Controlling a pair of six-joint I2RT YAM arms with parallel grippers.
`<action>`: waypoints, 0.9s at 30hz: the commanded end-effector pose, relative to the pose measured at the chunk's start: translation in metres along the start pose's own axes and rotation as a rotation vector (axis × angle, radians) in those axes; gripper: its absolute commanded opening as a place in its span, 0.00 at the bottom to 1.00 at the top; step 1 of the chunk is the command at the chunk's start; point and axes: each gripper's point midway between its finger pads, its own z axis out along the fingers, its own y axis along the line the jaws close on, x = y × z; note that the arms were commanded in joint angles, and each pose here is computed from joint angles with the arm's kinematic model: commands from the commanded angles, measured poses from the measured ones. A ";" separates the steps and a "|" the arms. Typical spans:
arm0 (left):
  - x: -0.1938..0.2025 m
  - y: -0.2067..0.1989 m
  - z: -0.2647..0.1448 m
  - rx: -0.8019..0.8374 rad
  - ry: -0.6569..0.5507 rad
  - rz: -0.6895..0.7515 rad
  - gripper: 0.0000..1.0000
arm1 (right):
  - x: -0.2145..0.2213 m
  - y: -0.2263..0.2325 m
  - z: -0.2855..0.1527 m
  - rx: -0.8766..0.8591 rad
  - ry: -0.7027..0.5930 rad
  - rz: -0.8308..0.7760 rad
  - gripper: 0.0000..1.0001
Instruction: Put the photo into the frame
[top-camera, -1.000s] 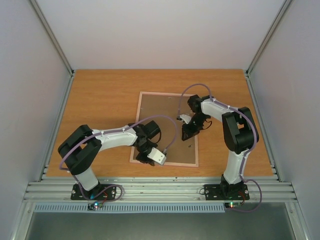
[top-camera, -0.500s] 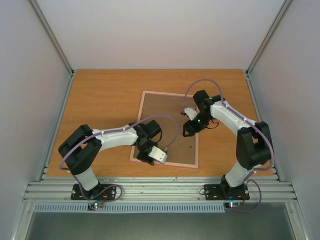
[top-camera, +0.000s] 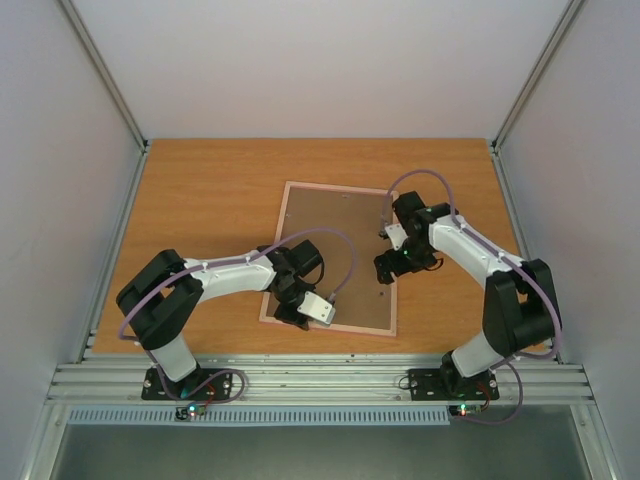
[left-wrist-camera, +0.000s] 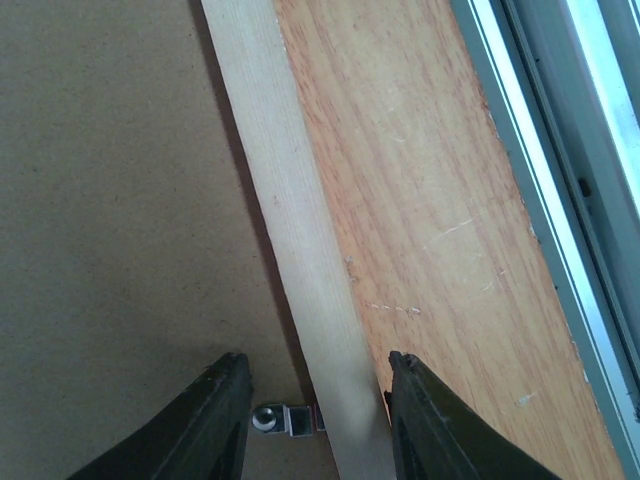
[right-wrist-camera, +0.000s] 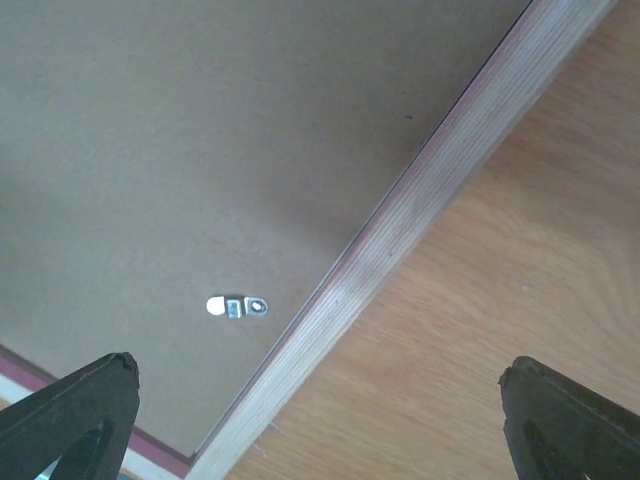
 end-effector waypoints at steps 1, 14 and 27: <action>-0.001 0.008 0.000 -0.046 0.004 0.002 0.40 | 0.000 -0.003 0.015 -0.006 0.072 0.098 0.98; 0.001 0.014 0.000 -0.072 0.013 -0.042 0.39 | 0.002 -0.002 0.055 -0.008 0.162 0.096 0.87; 0.006 0.019 0.004 -0.083 0.042 -0.023 0.37 | 0.025 -0.005 0.061 0.033 0.243 -0.089 0.76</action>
